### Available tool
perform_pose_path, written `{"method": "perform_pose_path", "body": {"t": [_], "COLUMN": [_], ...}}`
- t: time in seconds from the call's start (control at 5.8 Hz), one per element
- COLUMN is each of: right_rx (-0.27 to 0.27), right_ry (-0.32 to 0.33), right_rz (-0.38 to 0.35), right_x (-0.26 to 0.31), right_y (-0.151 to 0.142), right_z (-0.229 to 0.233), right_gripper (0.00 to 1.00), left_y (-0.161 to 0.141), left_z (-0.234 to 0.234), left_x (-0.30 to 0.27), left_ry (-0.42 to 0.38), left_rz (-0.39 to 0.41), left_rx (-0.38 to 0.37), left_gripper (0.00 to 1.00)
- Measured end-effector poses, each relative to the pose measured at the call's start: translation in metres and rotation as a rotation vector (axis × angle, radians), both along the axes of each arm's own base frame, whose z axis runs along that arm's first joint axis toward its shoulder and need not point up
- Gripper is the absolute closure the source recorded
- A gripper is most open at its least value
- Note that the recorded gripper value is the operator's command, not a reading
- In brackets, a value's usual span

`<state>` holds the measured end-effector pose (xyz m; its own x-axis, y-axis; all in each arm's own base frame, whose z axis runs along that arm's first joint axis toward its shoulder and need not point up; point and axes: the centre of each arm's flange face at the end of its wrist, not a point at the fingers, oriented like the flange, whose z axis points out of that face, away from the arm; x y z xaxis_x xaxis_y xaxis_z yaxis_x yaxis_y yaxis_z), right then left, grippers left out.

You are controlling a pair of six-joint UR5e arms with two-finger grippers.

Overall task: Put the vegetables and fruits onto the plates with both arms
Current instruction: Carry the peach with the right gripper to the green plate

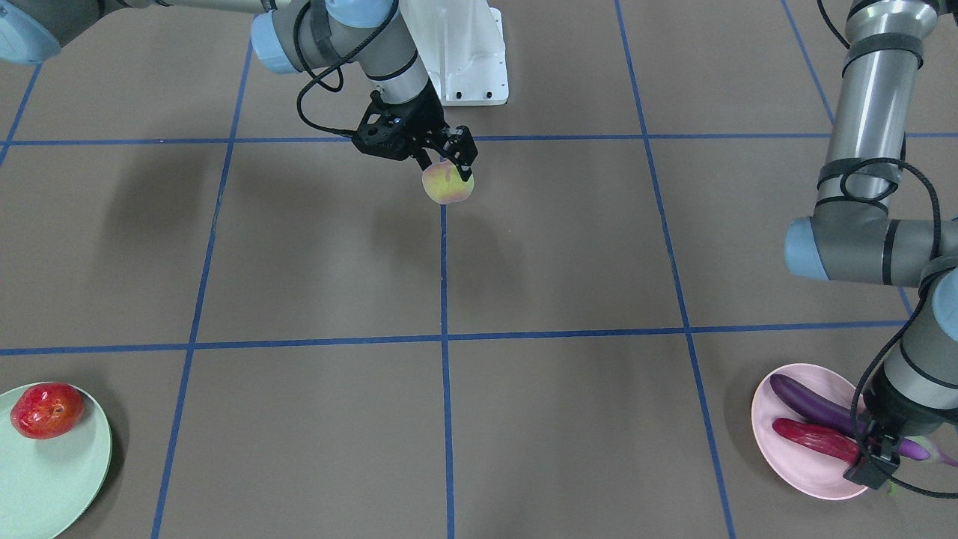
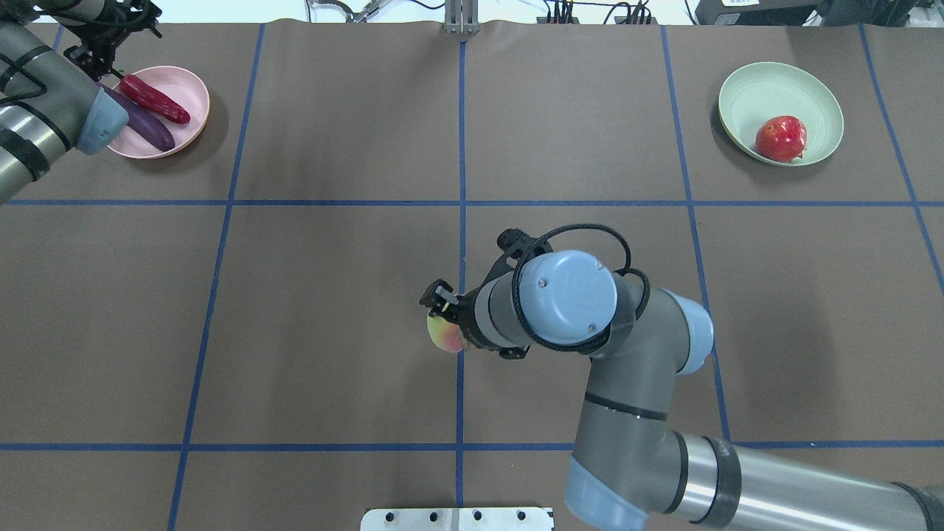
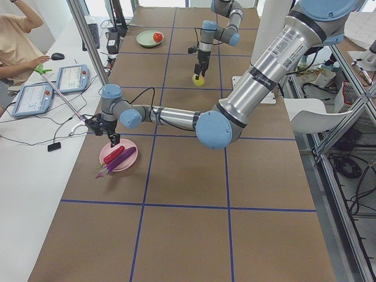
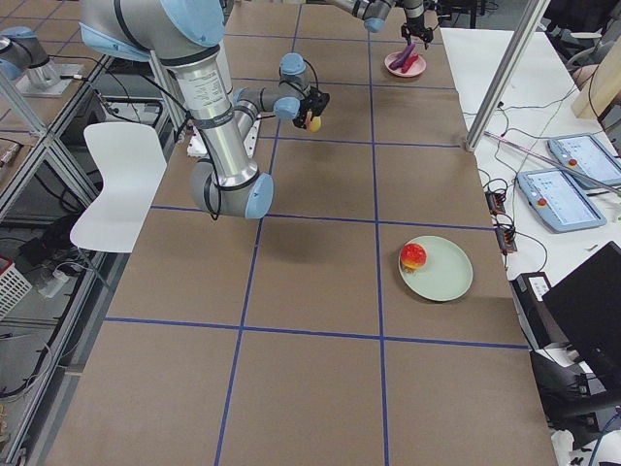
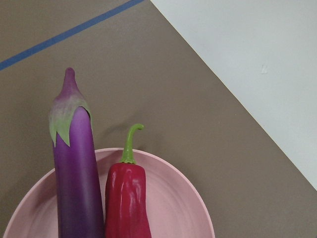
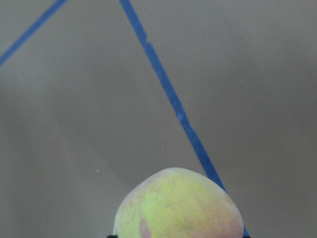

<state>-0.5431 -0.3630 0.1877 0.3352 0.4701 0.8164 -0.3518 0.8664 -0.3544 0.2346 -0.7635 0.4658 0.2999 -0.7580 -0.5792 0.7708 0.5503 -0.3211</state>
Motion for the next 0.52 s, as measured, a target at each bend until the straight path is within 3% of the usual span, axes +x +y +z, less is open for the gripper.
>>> {"method": "perform_pose_path", "body": {"t": [0.17, 0.52], "right_rx": [0.028, 0.122], "right_ry": [0.035, 0.168], "right_rz": [0.008, -0.019], "right_x": [0.038, 0.137], "right_y": [-0.047, -0.152], "right_z": [0.008, 0.052], "right_gripper": [1.0, 1.0], "left_y": [0.006, 0.044], "left_z": [-0.02, -0.058], "left_x": [0.003, 0.005], "left_ry": [0.018, 0.055], "left_rz": [0.013, 0.062], "left_rx": [0.003, 0.014], "left_gripper": [0.0, 0.0]}}
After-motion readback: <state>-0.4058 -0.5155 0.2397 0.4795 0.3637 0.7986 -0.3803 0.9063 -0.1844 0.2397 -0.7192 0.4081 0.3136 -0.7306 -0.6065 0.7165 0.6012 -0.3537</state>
